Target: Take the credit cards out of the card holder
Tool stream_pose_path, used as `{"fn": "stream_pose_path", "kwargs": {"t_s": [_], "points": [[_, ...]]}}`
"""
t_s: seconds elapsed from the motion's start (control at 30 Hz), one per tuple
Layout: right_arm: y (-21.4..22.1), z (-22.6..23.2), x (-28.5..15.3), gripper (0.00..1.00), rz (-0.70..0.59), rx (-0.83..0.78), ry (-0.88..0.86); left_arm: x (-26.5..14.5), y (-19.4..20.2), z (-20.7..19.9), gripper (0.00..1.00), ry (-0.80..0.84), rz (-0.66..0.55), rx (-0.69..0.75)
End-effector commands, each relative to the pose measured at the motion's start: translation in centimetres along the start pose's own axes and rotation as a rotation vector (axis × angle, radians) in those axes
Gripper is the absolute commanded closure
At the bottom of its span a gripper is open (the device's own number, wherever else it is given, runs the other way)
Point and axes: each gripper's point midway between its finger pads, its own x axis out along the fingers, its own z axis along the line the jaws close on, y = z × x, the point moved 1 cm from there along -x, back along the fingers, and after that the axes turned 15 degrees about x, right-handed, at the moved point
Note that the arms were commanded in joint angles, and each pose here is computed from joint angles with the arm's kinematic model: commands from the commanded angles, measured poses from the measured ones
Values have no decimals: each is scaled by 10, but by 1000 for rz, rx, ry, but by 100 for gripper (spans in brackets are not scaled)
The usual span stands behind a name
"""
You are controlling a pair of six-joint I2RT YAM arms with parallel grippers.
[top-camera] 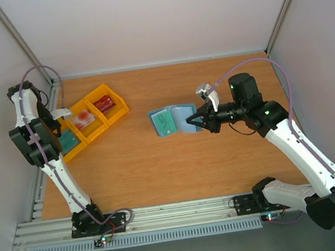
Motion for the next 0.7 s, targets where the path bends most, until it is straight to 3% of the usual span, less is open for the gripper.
{"fn": "stream_pose_path", "kwargs": {"t_s": [0.0, 0.27, 0.4, 0.53, 0.67], "points": [[-4, 13, -6, 98, -16, -40, -36, 7, 3, -1, 100, 24, 22, 5], [-4, 17, -7, 98, -15, -46, -60, 14, 8, 11, 99, -7, 55, -30], [-3, 16, -7, 98, -16, -47, -57, 11, 6, 19, 79, -59, 47, -36], [-3, 16, -6, 98, -11, -46, -61, 4, 8, 31, 68, -127, 51, -45], [-2, 18, -7, 98, -11, -48, -69, -5, 6, 41, 67, -197, 42, -50]]}}
